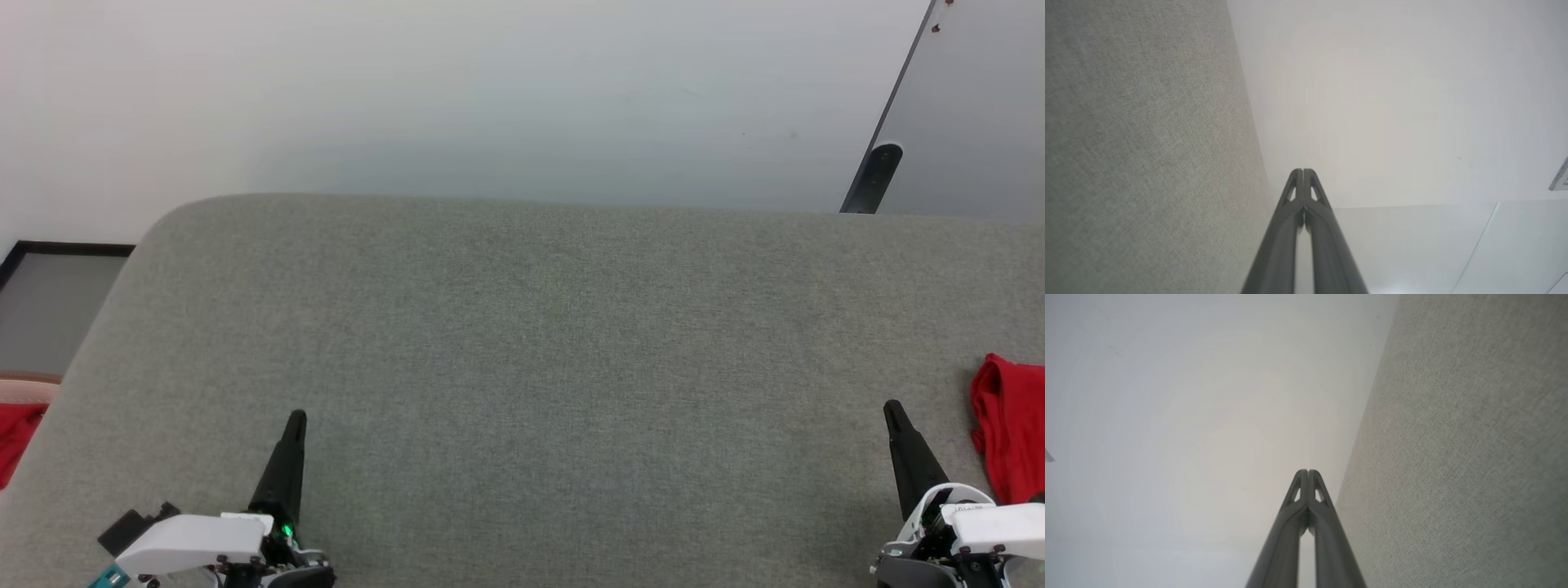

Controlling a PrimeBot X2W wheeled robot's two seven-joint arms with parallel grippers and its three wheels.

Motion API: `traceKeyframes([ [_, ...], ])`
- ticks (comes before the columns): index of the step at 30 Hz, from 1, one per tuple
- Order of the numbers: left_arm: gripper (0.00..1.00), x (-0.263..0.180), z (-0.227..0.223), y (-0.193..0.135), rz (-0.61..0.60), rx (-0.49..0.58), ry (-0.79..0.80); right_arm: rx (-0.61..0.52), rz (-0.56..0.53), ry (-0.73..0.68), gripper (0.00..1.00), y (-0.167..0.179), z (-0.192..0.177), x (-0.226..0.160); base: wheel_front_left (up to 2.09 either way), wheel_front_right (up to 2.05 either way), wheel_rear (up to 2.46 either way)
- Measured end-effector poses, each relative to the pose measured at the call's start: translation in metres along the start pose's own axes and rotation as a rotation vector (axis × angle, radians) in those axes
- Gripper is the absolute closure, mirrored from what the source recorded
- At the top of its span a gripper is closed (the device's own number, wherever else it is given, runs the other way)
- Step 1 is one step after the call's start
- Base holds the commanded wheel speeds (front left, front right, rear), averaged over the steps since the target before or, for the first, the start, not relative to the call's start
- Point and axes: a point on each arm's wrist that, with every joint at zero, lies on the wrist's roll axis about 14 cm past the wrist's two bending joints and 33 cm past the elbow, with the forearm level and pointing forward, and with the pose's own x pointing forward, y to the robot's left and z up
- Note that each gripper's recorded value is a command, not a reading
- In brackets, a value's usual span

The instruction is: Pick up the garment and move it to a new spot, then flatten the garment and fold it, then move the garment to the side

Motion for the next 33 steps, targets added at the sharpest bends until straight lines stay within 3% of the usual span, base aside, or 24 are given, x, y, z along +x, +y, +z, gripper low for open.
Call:
traceKeyframes([
  [13, 1.0, 0.0015, -0.0004, -0.0036, -0.017, -0.084, 0.001, 0.079, 0.003, -0.002, 1.0, -0.0001, -0.0027, 0.0032, 0.0, 0.0, 0.0],
  [33, 1.0, 0.0016, -0.0007, -0.0038, -0.018, -0.085, 0.001, 0.08, 0.009, 0.001, 1.0, 0.0021, -0.0031, 0.0045, 0.0, 0.0, 0.0],
])
